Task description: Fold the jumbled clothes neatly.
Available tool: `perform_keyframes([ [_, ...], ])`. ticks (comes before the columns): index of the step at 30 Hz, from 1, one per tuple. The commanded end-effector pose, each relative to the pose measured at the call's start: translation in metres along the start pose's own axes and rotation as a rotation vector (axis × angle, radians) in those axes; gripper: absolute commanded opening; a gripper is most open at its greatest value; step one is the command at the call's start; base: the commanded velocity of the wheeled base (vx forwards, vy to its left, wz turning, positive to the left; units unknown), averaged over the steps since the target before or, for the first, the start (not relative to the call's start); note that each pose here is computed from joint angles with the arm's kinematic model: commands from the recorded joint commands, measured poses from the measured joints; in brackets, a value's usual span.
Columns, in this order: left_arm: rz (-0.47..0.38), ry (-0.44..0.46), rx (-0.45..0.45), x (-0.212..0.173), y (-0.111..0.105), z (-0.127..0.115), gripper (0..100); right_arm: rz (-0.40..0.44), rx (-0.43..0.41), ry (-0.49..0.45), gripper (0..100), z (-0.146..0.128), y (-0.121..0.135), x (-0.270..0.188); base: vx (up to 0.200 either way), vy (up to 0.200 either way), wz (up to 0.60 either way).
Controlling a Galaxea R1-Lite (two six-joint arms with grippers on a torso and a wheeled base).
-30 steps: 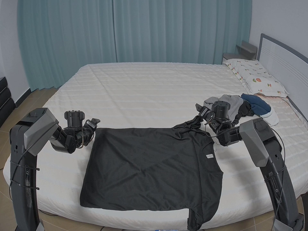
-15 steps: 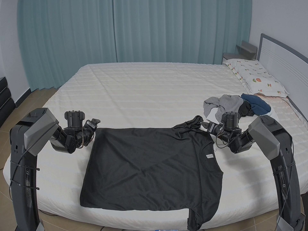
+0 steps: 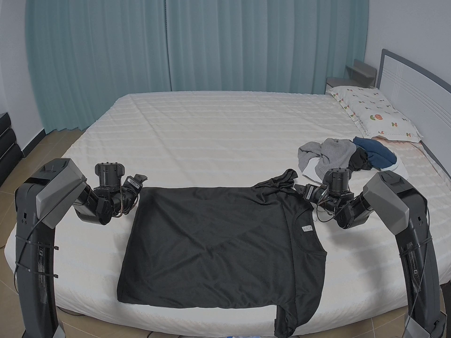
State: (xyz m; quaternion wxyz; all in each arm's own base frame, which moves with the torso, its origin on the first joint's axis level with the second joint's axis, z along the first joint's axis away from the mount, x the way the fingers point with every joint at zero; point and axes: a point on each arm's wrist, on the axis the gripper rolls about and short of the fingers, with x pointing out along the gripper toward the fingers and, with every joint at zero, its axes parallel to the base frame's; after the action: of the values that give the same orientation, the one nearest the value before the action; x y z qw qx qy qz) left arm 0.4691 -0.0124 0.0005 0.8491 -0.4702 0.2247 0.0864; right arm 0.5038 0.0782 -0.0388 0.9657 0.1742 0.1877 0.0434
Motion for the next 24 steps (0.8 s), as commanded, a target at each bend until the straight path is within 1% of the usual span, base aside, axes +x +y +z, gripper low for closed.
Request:
perform_keyframes([
  [1,0.001,0.001,-0.001,0.001,0.001,-0.001,100,0.006,-0.013,0.012,100,-0.007,0.004,0.001,0.0,0.0,0.0],
  [3,0.001,0.001,0.001,0.001,0.001,-0.001,100,0.006,-0.042,0.017,100,-0.009,0.004,0.001,0.0,0.0,0.0],
  [4,0.0,0.0,0.001,0.001,0.0,0.0,100,0.008,-0.048,0.017,0,-0.009,0.004,0.001,0.0,0.0,0.0],
  [9,-0.001,-0.001,-0.001,0.001,0.0,0.0,100,0.008,-0.068,0.024,0,-0.017,0.004,0.004,0.0,0.0,0.0],
  [14,-0.001,-0.001,-0.001,0.001,0.0,0.0,100,0.005,-0.07,0.014,0,-0.015,0.003,0.006,0.0,0.0,0.0],
  [15,-0.001,-0.001,0.001,0.001,0.0,0.0,100,0.001,-0.067,-0.005,0,-0.01,0.002,0.007,0.0,0.0,0.0],
  [17,-0.001,-0.001,0.001,0.001,0.0,0.0,100,0.002,-0.067,-0.006,0,-0.01,0.002,0.008,0.0,0.0,0.0],
  [18,0.001,0.002,0.012,0.002,0.001,-0.001,100,-0.001,-0.061,-0.038,0,-0.002,0.0,0.011,0.0,0.0,0.0],
  [20,0.007,0.004,0.026,0.003,0.003,-0.003,100,-0.014,-0.056,-0.066,0,0.004,-0.002,0.014,0.0,0.0,0.0],
  [24,0.007,0.004,0.029,0.003,0.003,-0.003,100,-0.027,-0.047,-0.109,0,0.01,-0.003,0.02,0.0,0.0,0.0],
])
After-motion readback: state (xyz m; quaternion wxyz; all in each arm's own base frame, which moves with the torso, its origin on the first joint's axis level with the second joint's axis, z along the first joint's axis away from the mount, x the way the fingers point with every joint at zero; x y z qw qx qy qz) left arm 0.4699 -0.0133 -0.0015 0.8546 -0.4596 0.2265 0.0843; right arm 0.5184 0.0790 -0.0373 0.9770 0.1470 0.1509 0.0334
